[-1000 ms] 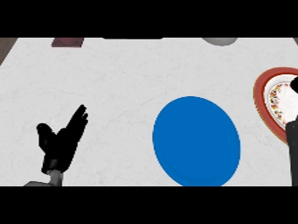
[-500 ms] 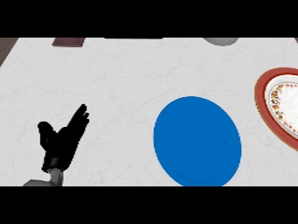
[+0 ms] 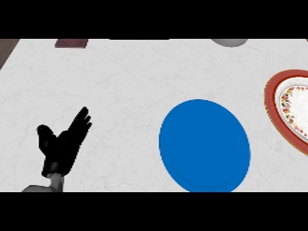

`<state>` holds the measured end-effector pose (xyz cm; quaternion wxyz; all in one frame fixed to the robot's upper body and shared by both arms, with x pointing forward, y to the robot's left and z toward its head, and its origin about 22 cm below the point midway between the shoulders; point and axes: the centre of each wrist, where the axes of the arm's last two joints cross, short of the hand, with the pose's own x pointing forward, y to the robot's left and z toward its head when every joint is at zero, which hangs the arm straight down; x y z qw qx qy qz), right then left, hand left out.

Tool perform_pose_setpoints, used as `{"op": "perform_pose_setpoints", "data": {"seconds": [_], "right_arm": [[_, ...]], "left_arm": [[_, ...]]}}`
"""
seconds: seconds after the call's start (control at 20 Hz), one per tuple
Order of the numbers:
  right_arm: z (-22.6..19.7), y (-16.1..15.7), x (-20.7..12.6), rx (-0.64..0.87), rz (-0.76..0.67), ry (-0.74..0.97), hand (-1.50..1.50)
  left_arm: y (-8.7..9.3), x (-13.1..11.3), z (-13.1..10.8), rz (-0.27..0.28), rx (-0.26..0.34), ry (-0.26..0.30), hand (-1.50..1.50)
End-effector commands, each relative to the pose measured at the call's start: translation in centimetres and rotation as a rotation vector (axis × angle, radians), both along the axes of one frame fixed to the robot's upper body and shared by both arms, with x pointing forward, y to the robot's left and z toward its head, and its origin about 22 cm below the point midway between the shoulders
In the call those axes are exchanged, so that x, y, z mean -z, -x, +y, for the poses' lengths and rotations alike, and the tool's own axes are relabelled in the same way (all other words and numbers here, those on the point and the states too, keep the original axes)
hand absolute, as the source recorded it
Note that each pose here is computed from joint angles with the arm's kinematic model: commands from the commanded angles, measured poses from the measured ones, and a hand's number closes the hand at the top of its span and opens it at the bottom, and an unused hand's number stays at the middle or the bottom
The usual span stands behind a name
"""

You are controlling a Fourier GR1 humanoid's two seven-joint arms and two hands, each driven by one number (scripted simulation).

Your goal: Pick the squash from the plate and place it in the plate

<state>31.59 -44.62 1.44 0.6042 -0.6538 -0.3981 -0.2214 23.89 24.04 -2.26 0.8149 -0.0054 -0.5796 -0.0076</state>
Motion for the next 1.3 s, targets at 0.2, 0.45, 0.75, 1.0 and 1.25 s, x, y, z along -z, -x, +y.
{"op": "perform_pose_setpoints", "data": {"seconds": [0.2, 0.45, 0.75, 1.0, 1.25], "right_arm": [[-1.6, 0.4, -2.3, 0.009, -0.330, 0.059, -1.50], [-1.8, 3.4, 0.7, 0.002, -0.425, -0.035, -1.50], [1.1, 9.2, 3.2, -0.170, -0.476, -0.117, -1.50], [3.7, 14.8, 4.6, -0.233, -0.417, -0.139, -1.50], [6.9, 17.1, 3.1, -0.261, -0.333, -0.131, -1.50]], "left_arm": [[-0.3, 0.5, -1.3, 0.050, -0.013, 0.005, 0.00], [0.2, 2.8, 0.5, 0.053, -0.014, -0.016, 0.00], [1.3, 1.6, -0.3, 0.060, -0.032, -0.008, 0.00], [1.7, 1.4, 2.0, 0.062, -0.029, -0.001, 0.00], [0.6, 1.4, -1.0, 0.054, -0.023, -0.007, 0.00]]}}
